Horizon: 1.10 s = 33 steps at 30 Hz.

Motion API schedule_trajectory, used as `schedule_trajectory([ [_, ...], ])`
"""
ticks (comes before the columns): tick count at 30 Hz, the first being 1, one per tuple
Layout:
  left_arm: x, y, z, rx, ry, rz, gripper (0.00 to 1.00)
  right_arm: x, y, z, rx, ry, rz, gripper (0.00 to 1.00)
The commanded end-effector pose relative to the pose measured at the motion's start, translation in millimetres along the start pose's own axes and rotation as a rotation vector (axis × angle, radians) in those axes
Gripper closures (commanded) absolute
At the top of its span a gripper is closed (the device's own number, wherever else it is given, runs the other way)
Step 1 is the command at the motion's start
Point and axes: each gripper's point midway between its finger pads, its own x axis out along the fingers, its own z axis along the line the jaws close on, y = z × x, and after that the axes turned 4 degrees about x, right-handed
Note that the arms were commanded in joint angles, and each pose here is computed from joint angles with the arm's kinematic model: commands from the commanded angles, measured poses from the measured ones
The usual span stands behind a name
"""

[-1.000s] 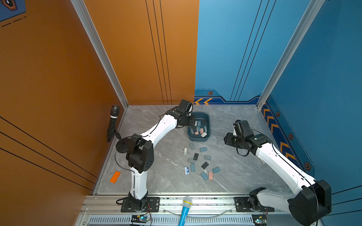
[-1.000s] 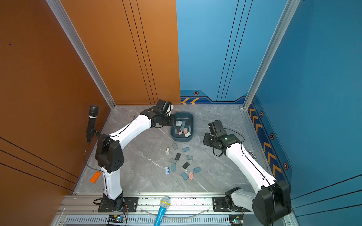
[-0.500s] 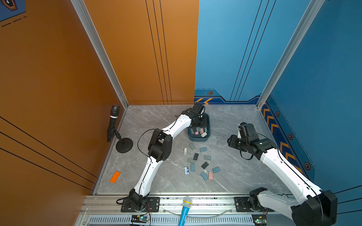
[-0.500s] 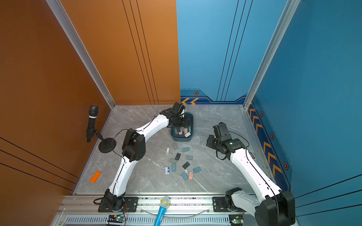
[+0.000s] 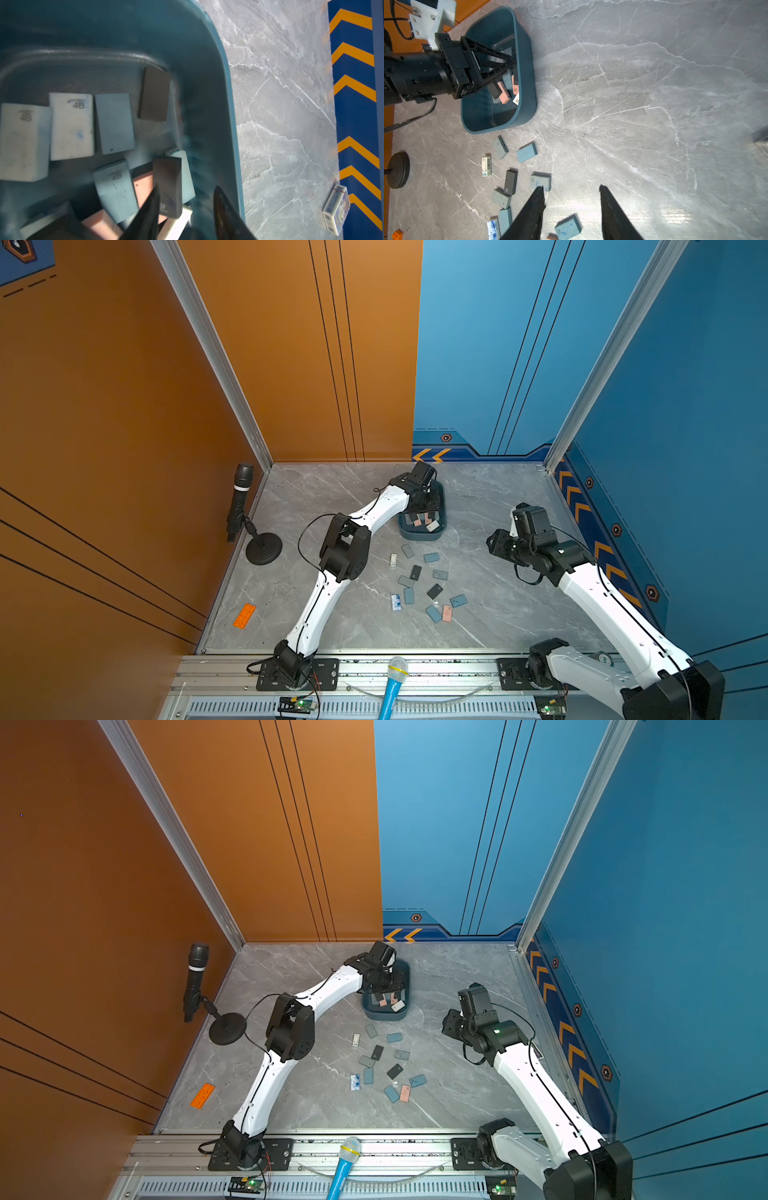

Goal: Put the eraser in the storage box
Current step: Place the eraser in the storage box, then adjust the eraser at the center of the board.

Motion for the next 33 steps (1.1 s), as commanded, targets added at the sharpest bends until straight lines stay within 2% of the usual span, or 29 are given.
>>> schedule_trajectory([
  [1,-14,-9,-10,0.013,0.003,-0.028,0.54,-3,7,-8,0.026,0.018,0.017,0.54],
  [15,-96,-23,-35,0.116,0.016,-0.138,0.55,-9,30,-16,0.048,0.057,0.041,0.55],
  [23,-128,-4,-25,0.17,-0.017,-0.149,0.55,-7,61,-16,0.035,0.096,0.045,0.55],
  [33,-147,26,-23,0.237,-0.049,-0.129,0.55,3,90,0,-0.042,0.131,0.078,0.55],
])
